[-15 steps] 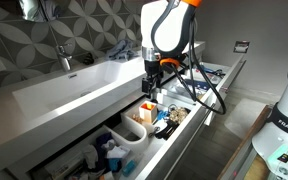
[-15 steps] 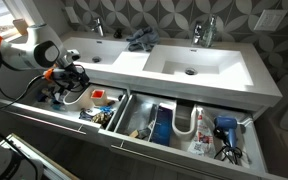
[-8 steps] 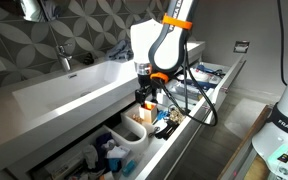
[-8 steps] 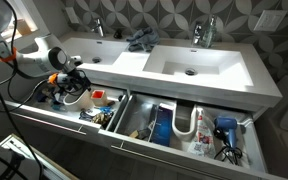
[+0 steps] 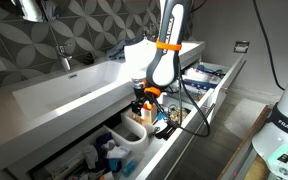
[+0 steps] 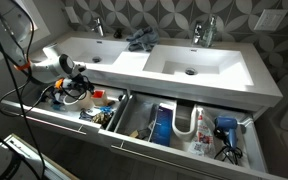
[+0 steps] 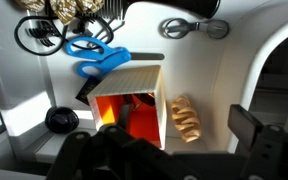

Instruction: Remove the box from the open drawer on the left and put it on the windowsill.

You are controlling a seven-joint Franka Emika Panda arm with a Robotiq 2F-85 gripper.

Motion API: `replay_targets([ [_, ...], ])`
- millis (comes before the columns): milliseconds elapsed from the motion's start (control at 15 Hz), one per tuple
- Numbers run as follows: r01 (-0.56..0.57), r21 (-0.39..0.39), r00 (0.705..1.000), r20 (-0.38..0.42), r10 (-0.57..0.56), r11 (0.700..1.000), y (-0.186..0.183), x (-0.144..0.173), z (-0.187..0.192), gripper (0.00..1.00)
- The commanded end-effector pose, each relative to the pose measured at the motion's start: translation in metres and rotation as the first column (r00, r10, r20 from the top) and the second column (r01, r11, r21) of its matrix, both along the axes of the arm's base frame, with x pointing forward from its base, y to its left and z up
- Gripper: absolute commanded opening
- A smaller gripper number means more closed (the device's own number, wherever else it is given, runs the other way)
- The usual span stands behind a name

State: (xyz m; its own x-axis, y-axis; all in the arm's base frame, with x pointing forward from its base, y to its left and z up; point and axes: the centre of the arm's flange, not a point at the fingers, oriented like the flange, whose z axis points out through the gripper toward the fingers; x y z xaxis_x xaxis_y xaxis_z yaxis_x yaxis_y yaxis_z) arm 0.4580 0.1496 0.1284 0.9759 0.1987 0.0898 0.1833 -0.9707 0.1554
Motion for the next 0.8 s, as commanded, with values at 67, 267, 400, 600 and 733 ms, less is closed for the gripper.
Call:
replay_targets([
  [67, 0.009, 0.005, 1.0, 0.025, -0.009, 1.0, 0.005, 0.013, -0.03, 1.0],
  [267, 0.013, 0.003, 0.999, 0.037, -0.013, 1.0, 0.002, 0.019, -0.036, 0.73],
  [400, 0.013, 0.006, 0.999, 0.046, -0.014, 1.0, 0.001, 0.022, -0.035, 0.59],
  [600, 0.004, 0.0, 0.999, 0.041, -0.004, 1.0, 0.0, 0.022, -0.03, 0.36],
  [733, -0.001, -0.007, 0.999, 0.038, 0.001, 1.0, -0.001, 0.021, -0.028, 0.22],
])
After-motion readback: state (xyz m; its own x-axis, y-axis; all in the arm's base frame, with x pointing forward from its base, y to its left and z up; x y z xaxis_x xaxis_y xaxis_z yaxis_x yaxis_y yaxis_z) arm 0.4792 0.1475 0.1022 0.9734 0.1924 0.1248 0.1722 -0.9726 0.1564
